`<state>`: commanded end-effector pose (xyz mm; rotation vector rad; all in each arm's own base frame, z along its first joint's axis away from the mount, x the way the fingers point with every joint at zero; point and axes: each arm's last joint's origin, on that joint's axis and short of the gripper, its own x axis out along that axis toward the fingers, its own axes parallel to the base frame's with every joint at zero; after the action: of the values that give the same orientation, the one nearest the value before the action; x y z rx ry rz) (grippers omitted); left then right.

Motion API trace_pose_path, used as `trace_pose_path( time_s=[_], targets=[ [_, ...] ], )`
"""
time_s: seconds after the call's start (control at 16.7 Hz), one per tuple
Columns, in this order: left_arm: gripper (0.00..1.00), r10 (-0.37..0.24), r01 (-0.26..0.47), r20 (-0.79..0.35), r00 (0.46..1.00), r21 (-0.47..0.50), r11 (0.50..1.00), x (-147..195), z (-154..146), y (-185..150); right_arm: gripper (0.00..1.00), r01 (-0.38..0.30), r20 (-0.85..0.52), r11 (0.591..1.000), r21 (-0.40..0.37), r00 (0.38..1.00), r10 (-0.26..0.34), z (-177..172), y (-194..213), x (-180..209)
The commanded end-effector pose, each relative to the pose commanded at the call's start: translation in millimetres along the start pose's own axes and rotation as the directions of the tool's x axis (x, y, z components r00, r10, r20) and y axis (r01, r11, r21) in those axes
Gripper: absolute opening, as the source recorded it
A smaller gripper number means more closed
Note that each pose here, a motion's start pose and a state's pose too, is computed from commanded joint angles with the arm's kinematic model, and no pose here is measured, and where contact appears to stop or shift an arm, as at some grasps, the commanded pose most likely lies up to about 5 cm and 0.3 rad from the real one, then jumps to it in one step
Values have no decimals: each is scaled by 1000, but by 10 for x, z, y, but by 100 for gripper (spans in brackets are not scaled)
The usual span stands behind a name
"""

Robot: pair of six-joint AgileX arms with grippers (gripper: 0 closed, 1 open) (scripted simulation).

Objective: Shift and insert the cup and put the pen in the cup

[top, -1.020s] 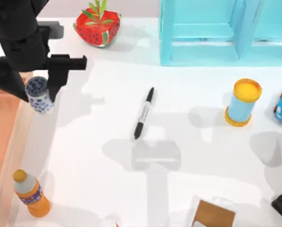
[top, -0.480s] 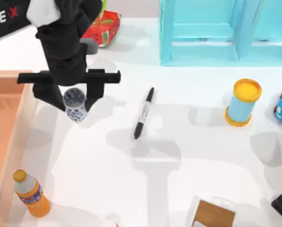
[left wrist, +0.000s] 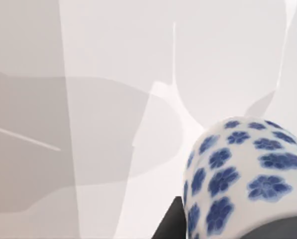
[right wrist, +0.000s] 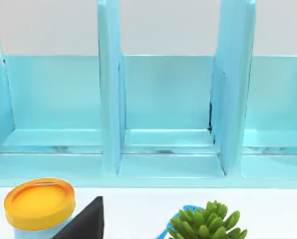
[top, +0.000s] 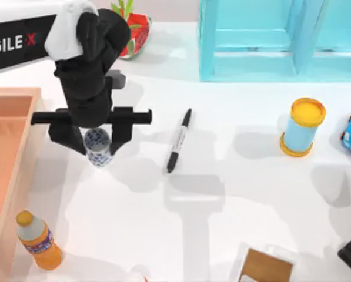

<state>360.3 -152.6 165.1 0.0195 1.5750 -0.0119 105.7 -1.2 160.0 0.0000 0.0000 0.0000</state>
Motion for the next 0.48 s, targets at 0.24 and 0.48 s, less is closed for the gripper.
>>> trace_pose_path(
  time_s=[0.24,0.48],
  targets=[
    [8,0,0,0,1000,0,1000,2,0,0,100,0,0,1000,0,1000,0,0,0,0],
    [38,0,0,0,1000,0,1000,2,0,0,100,0,0,1000,0,1000,0,0,0,0]
  ],
)
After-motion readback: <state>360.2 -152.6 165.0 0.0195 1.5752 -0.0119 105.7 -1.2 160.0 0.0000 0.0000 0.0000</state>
